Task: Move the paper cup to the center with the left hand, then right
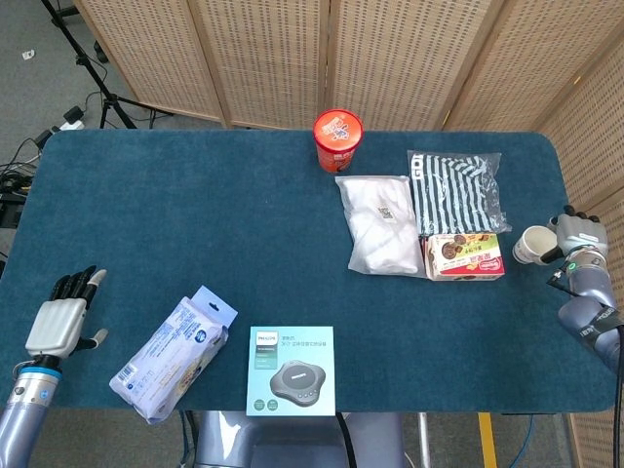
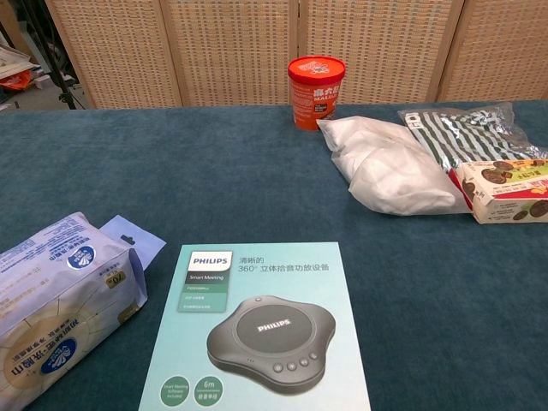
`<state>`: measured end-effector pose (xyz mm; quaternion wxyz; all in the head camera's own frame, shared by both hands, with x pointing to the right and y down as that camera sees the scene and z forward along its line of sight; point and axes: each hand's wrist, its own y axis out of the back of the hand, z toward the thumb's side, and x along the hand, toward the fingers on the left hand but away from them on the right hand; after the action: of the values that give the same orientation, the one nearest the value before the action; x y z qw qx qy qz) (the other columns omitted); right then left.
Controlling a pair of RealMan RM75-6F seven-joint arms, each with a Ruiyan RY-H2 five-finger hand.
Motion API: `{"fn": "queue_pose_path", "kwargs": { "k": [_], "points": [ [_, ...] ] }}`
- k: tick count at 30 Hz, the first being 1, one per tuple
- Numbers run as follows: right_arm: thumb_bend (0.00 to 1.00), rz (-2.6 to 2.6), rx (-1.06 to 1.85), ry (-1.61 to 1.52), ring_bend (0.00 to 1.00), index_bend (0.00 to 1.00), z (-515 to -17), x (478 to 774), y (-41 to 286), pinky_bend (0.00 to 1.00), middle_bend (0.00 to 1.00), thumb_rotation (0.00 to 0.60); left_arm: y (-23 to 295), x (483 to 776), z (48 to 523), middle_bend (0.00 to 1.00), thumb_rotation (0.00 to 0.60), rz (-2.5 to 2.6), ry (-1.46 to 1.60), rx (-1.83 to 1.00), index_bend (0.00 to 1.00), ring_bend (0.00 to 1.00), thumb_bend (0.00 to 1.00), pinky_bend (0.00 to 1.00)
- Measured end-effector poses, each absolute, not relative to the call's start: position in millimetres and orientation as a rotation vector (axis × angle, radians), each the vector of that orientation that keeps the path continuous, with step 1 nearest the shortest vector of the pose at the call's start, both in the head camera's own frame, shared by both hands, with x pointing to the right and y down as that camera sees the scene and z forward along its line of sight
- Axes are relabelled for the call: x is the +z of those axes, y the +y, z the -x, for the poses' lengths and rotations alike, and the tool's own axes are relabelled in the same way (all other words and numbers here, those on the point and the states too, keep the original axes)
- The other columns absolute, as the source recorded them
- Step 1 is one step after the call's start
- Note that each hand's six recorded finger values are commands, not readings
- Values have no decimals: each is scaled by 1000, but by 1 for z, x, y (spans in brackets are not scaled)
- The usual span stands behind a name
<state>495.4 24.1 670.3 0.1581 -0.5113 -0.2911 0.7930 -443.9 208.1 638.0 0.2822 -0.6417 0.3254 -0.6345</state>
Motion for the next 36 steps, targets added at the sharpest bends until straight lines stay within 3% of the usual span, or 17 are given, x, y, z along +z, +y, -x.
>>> {"fn": "queue_pose_path", "kwargs": {
  "k": [22,30,36],
  "points": [
    [235,1504,2300,-823,0,451,-499,680,32,0,0,600,209,638,442,0,600,1724,865,-1696,0,0,251,0],
    [203,1521,2295,-838,0,323,-499,682,33,0,0,600,209,638,442,0,600,1727,865,-1696,0,0,252,0],
    [88,1524,2293,-840,0,59,-500,682,33,0,0,600,209,638,441,0,600,1727,864,-1694,0,0,251,0]
  ]
}}
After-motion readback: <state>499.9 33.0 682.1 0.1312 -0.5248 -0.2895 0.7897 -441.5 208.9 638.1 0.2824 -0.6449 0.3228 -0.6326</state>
